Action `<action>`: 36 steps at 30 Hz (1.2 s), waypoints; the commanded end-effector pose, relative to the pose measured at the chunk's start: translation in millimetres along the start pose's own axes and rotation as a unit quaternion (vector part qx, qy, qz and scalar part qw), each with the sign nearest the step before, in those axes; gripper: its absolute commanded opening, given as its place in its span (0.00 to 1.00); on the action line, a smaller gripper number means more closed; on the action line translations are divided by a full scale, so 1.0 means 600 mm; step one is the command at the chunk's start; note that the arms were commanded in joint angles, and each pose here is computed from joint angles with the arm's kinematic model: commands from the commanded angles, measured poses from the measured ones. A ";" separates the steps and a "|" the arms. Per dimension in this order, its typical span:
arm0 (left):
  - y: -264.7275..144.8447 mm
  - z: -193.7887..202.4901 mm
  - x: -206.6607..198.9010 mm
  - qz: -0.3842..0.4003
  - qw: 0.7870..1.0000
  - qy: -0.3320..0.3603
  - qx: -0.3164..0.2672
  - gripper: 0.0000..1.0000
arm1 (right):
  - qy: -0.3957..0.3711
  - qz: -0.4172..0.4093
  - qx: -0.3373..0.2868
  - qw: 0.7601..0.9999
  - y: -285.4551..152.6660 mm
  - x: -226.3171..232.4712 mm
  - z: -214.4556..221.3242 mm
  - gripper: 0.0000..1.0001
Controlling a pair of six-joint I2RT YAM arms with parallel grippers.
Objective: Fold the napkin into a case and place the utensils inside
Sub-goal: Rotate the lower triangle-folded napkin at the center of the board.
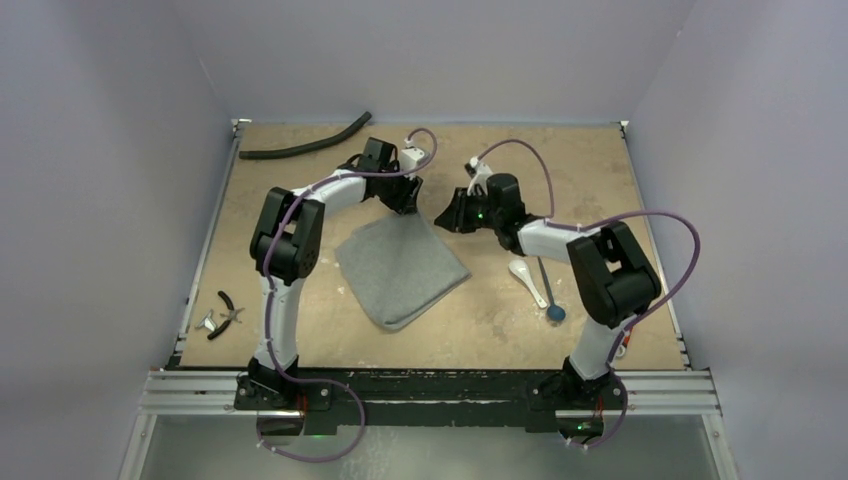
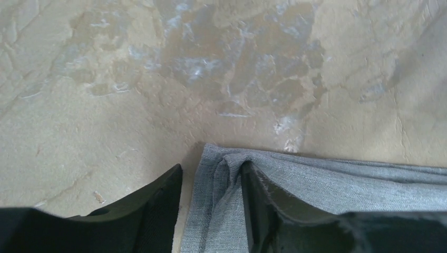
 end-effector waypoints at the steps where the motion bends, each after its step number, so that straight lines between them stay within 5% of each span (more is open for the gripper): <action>1: -0.004 -0.016 0.018 -0.041 0.999 -0.011 -0.024 0.51 | 0.008 -0.044 -0.003 0.999 -0.013 0.083 0.042 0.23; 5: -0.031 -0.034 0.020 -0.042 0.999 -0.019 -0.023 0.55 | 0.039 -0.037 0.033 0.998 -0.027 0.077 0.098 0.12; 6: -0.042 -0.044 0.025 -0.043 0.998 -0.022 -0.027 0.64 | 0.043 -0.029 0.041 0.998 -0.031 0.070 0.107 0.10; 12: -0.118 -0.070 0.045 -0.015 0.999 -0.031 -0.027 0.78 | 0.061 0.014 0.068 0.996 -0.054 0.017 0.123 0.06; 22: -0.206 0.037 -0.031 0.098 0.992 0.044 0.062 0.72 | 0.044 0.044 0.111 0.992 -0.005 -0.048 0.116 0.00; 31: -0.234 0.182 -0.187 0.193 0.949 0.160 0.191 0.66 | 0.015 0.111 0.095 0.989 -0.014 -0.079 0.071 0.00; 36: -0.241 0.221 -0.238 0.199 0.934 0.201 0.220 0.64 | 0.015 0.103 0.028 0.994 -0.057 -0.032 0.021 0.22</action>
Point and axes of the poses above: each gripper's point midway between its finger pads, its own y axis out along the fingers, its own x axis along the line the jaws close on, z = x × y, the point moved 1 cm from there along -y, back along the fingers, and after that the axes turned 7 degrees about -y, right-handed, at the moved point
